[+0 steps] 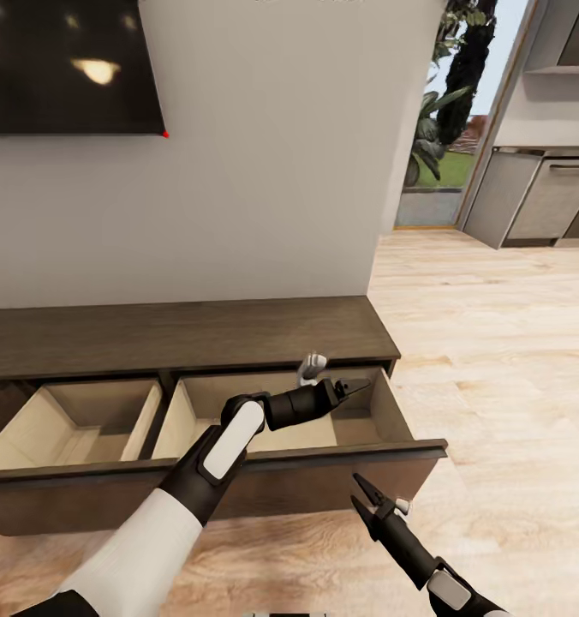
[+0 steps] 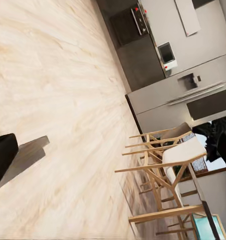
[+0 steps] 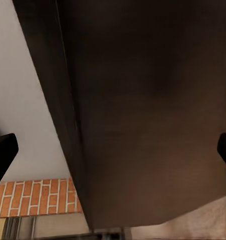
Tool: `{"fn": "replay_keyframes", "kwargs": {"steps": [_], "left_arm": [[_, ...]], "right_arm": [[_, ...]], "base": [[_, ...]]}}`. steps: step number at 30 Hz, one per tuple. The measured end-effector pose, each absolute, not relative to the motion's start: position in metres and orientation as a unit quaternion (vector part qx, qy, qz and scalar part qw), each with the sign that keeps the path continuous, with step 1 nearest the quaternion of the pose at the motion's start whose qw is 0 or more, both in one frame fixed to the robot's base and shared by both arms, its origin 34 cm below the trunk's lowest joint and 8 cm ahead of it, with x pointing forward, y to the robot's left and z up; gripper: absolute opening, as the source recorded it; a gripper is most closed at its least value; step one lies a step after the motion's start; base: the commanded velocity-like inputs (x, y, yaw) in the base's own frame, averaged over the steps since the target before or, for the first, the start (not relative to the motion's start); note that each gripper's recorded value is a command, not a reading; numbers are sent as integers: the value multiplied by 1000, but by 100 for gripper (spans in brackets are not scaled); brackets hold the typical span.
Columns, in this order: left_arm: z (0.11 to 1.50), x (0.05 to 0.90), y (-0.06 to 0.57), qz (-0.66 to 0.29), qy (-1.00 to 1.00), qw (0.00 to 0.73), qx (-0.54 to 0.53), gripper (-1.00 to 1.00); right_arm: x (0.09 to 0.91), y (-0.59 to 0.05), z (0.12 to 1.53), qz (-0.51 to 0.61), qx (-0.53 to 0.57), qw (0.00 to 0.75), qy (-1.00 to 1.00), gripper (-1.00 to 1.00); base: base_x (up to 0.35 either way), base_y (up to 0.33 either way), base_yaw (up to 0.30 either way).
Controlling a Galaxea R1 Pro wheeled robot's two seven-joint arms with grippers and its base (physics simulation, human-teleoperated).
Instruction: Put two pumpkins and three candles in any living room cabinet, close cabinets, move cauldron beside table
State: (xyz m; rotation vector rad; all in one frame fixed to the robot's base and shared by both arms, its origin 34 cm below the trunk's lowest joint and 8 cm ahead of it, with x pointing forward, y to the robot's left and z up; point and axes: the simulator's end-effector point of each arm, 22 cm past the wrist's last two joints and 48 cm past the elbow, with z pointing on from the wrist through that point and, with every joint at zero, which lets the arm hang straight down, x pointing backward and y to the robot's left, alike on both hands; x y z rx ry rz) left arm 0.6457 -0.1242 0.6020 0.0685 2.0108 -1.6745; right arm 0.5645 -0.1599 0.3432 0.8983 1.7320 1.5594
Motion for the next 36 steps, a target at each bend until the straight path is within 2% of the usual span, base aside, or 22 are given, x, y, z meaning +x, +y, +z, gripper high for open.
{"fn": "replay_keyframes", "kwargs": {"steps": [6, 11, 15, 22, 28, 36], "left_arm": [[601, 646, -124, -617, 743, 258, 25, 100], [601, 645, -124, -617, 743, 258, 25, 100], [601, 645, -124, -617, 743, 258, 25, 100], [601, 646, -124, -616, 743, 259, 25, 100], [601, 646, -124, -616, 743, 259, 25, 100], [601, 646, -124, -616, 743, 259, 25, 100]], "right_arm": [[564, -160, 343, 592, 341, 316, 658, 100], [563, -159, 339, 585, 343, 313, 664, 100], [553, -155, 307, 539, 344, 278, 716, 100], [491, -134, 248, 454, 226, 180, 843, 100], [478, -187, 220, 378, 219, 167, 884, 100], [447, -192, 203, 338, 125, 130, 924, 100]], "base": [[-281, 0, 0], [-48, 0, 0], [-6, 0, 0], [0, 0, 0], [0, 0, 0], [0, 0, 0]]}}
